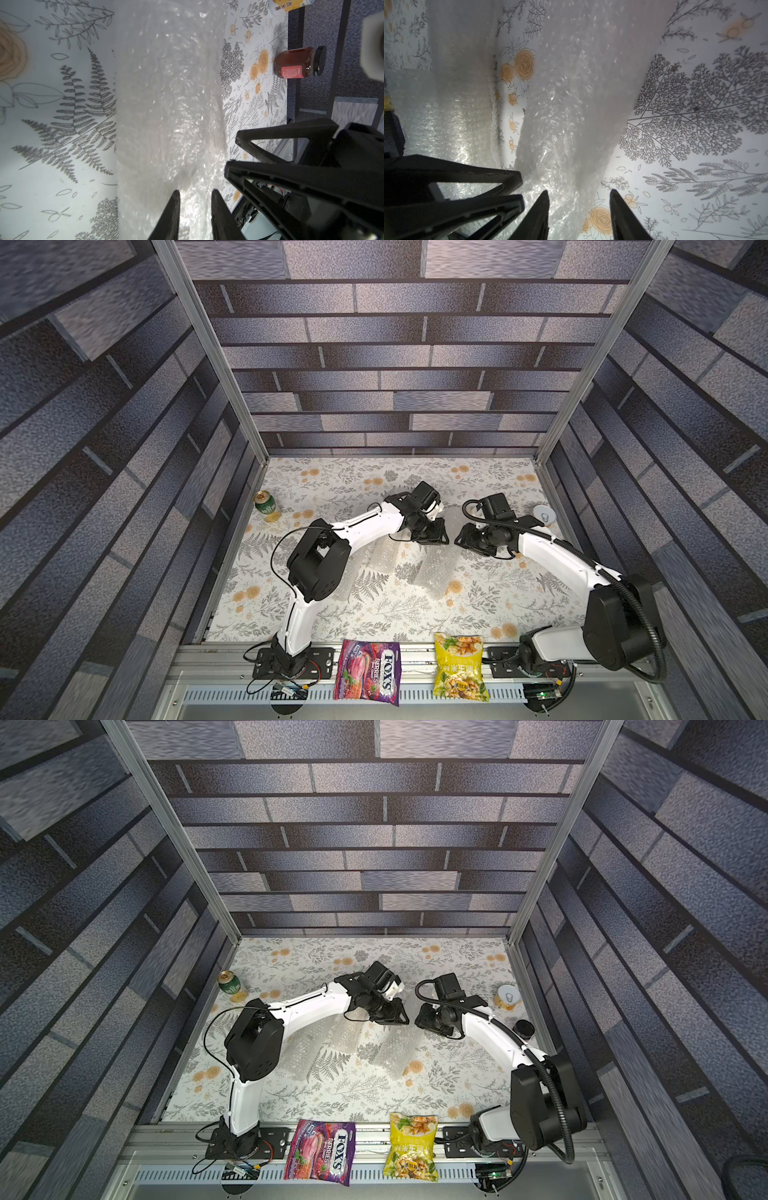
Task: Unwrap the vase from the bubble wrap
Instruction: Unwrap the bubble wrap at the center of the board.
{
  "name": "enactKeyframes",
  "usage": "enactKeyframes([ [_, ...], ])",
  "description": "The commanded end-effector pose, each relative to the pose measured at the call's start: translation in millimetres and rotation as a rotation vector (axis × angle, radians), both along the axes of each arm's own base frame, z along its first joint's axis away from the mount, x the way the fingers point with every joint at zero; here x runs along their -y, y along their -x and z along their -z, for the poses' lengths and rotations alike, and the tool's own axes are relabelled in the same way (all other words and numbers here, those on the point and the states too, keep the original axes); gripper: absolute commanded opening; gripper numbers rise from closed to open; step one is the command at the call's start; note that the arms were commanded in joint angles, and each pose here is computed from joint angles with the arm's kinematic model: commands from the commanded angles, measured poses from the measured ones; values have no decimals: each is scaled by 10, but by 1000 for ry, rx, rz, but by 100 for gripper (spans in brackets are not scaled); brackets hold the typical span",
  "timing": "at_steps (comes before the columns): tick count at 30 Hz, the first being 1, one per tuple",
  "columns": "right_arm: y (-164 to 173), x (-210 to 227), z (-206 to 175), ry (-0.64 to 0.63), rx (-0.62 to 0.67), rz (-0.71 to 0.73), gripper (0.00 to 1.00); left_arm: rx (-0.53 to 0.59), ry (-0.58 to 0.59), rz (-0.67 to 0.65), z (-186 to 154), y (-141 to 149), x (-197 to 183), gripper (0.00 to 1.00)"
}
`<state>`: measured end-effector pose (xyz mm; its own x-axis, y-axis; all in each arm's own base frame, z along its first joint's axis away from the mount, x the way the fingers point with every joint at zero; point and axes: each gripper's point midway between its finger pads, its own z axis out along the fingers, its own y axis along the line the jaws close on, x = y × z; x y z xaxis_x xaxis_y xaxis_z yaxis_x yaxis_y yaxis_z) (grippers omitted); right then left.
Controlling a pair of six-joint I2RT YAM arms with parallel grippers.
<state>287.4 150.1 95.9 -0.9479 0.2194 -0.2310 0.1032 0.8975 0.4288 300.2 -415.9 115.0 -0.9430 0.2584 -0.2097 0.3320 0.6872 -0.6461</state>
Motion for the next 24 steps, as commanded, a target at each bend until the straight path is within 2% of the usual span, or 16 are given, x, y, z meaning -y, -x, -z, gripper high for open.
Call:
enactKeyframes([
  [1,52,47,119,15,-28,17,39,-13,-84,33,62,123,-120,28],
  [4,75,21,153,-3,-37,13,36,-10,-103,50,76,141,-111,28],
  [14,108,9,31,-22,-17,11,39,-9,-125,95,93,217,-31,28],
  [24,125,-13,149,-16,-44,9,38,0,-154,133,118,274,55,28],
])
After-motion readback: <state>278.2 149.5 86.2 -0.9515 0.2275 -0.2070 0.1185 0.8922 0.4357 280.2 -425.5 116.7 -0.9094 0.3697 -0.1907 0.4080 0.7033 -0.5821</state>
